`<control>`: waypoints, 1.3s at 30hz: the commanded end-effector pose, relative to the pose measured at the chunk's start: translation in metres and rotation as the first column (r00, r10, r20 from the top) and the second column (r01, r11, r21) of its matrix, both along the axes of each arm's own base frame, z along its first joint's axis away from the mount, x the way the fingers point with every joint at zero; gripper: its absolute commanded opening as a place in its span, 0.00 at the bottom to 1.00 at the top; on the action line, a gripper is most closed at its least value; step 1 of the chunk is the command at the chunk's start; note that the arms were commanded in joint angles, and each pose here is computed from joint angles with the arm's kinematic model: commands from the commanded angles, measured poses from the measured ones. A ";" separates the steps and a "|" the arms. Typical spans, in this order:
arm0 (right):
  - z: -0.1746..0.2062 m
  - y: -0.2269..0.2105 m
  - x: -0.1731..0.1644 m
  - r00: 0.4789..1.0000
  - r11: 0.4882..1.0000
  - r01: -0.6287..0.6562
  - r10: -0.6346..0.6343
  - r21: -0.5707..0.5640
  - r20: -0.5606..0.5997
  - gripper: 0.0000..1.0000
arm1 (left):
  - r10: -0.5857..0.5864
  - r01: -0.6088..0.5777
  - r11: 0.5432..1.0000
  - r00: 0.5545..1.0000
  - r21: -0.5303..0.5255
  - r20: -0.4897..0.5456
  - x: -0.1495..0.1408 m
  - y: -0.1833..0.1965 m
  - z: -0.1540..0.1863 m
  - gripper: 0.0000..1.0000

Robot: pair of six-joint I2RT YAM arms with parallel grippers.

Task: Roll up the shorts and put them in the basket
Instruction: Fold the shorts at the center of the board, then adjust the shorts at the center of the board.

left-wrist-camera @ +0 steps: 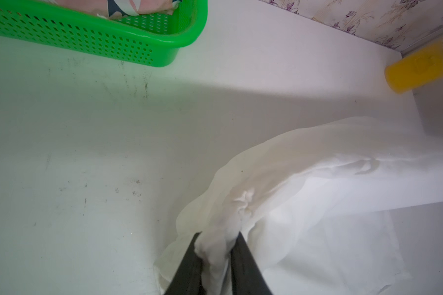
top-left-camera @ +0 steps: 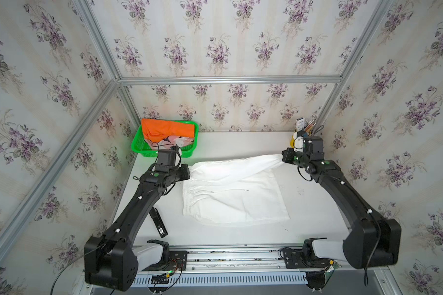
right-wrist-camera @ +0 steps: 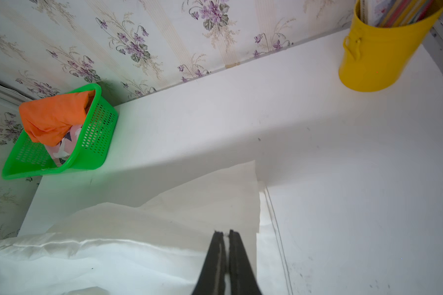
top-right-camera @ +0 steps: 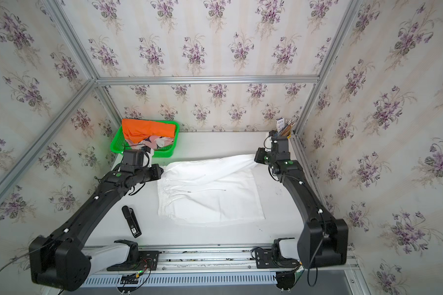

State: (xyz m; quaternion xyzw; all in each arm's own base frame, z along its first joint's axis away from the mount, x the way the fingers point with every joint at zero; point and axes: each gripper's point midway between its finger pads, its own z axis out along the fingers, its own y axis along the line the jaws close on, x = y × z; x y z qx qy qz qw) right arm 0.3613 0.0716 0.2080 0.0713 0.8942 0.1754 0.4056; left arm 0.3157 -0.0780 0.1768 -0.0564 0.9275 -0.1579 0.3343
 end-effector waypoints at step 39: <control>-0.201 0.029 0.012 0.918 0.997 0.073 -0.057 0.026 -0.394 0.44 | -0.120 0.155 0.987 0.879 0.037 -0.461 -0.019 -0.085 -0.145 0.59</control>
